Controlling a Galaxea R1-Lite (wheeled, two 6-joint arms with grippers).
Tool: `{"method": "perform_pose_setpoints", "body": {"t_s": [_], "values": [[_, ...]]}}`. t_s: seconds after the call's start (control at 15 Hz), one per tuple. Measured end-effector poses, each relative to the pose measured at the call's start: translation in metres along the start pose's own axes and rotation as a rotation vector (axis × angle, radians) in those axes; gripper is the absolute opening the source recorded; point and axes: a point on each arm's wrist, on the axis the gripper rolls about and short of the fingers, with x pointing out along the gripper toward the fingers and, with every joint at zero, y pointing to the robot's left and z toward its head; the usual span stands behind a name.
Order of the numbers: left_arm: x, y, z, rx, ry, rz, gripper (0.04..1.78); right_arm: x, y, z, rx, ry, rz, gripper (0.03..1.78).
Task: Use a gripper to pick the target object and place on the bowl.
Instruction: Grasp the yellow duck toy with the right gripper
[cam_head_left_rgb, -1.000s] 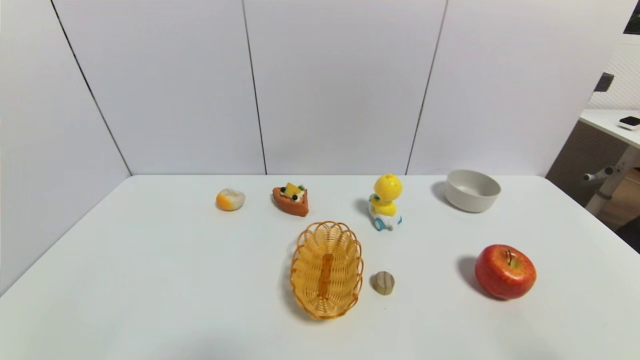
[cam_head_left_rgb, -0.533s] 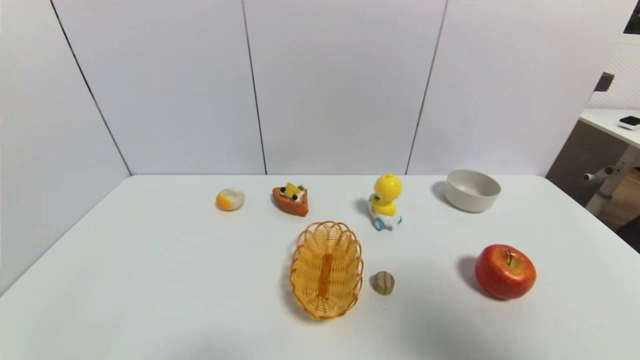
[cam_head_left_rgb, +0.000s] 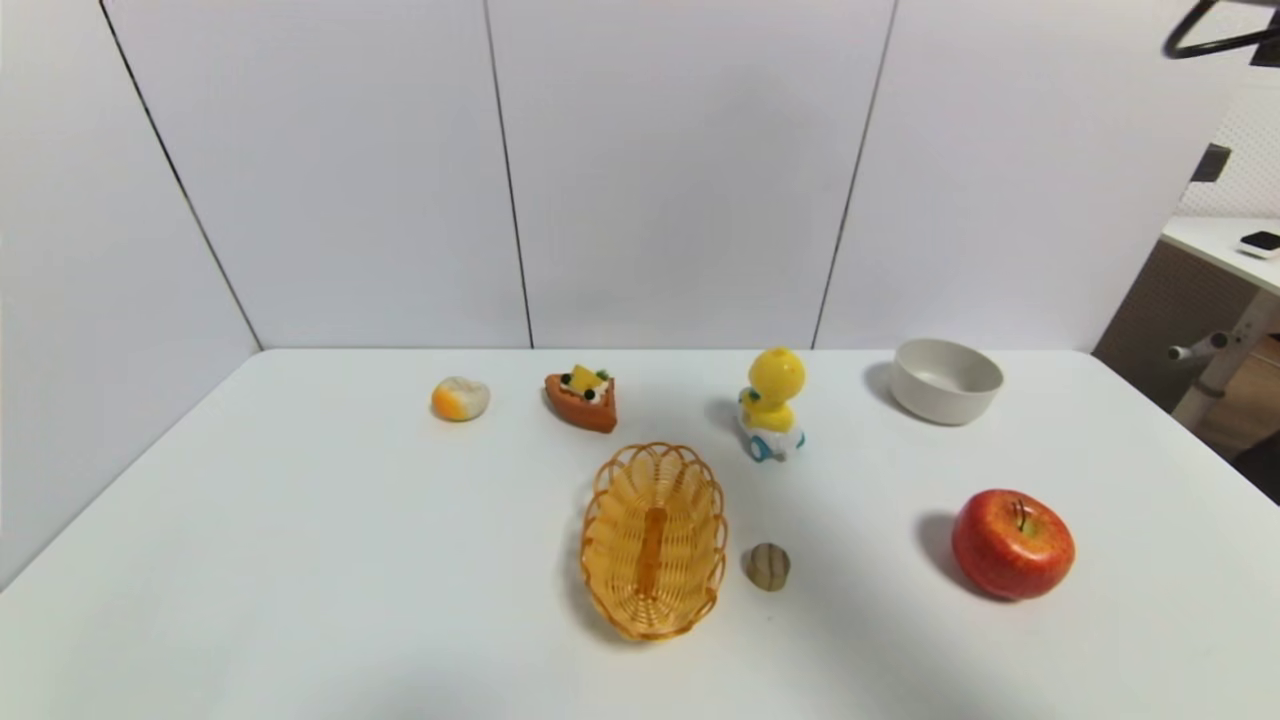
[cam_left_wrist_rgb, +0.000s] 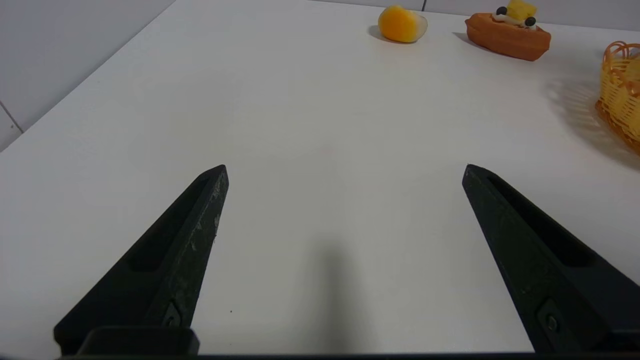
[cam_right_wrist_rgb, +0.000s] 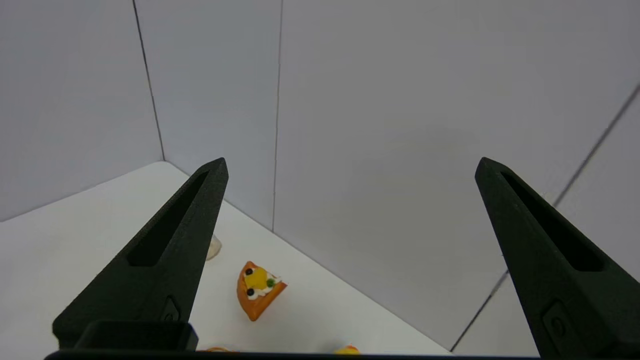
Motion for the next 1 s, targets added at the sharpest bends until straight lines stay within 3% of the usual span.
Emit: {"method": "perform_pose_setpoints", "body": {"t_s": [0.2, 0.33, 0.73, 1.0], "values": [[0.0, 0.0, 0.0, 0.0, 0.0, 0.0, 1.69, 0.045, -0.001, -0.032, 0.099, 0.091, 0.015, 1.71], [0.0, 0.0, 0.0, 0.0, 0.0, 0.0, 1.69, 0.068, -0.002, -0.063, 0.146, 0.206, 0.012, 1.71], [0.0, 0.0, 0.0, 0.0, 0.0, 0.0, 1.69, 0.095, -0.011, -0.138, 0.217, 0.633, 0.003, 1.71], [0.0, 0.0, 0.0, 0.0, 0.0, 0.0, 1.69, 0.102, -0.021, -0.173, 0.258, 0.825, -0.012, 1.71]]}}
